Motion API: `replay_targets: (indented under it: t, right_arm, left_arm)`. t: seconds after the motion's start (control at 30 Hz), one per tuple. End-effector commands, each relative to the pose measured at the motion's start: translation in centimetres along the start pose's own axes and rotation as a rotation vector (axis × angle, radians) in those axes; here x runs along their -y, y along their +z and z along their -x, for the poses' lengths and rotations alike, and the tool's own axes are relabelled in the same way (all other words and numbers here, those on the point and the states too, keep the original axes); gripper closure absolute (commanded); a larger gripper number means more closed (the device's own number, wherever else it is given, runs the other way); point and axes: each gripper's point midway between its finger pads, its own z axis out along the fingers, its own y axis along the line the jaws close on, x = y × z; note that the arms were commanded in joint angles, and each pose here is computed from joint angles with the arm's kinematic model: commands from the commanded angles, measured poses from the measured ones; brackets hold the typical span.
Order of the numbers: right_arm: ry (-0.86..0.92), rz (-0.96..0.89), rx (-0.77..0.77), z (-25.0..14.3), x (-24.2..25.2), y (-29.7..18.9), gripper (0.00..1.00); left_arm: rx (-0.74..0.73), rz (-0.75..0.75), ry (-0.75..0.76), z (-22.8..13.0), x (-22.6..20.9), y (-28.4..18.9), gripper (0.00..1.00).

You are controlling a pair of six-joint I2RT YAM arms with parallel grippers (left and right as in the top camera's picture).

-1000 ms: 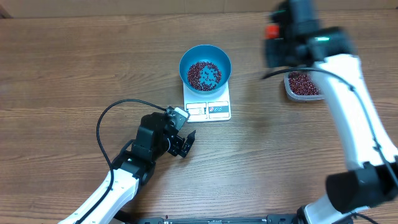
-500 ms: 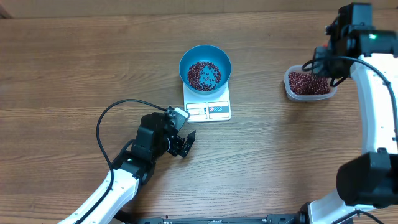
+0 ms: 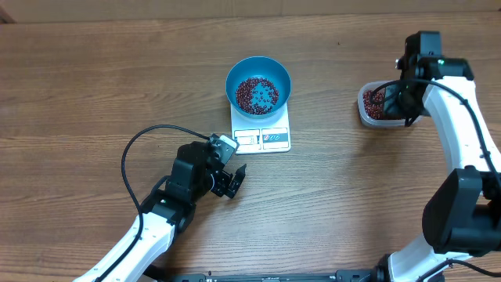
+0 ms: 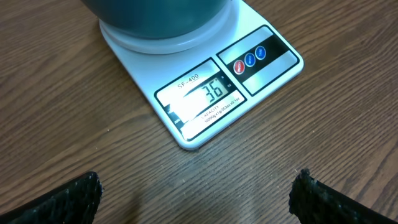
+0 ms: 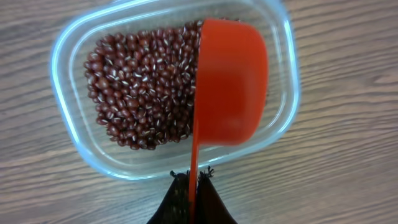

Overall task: Scoop item into bowl and weigh 150g on scale
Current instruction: 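Lower the scoop into the beans with the right gripper and scoop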

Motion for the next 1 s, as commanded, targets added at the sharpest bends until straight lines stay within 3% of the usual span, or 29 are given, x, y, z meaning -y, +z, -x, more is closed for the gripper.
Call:
replay_targets:
  t: [0.0, 0.97]
  right_arm:
    - [0.022, 0.008, -0.004, -0.5, -0.2, 0.9, 0.96]
    - [0.070, 0.005, 0.089, 1.3, -0.3, 2.0, 0.96]
  left_arm:
    - [-0.004, -0.005, -0.015, -0.2, 0.1, 0.1, 0.01]
    - [-0.004, -0.005, -0.015, -0.2, 0.1, 0.1, 0.01]
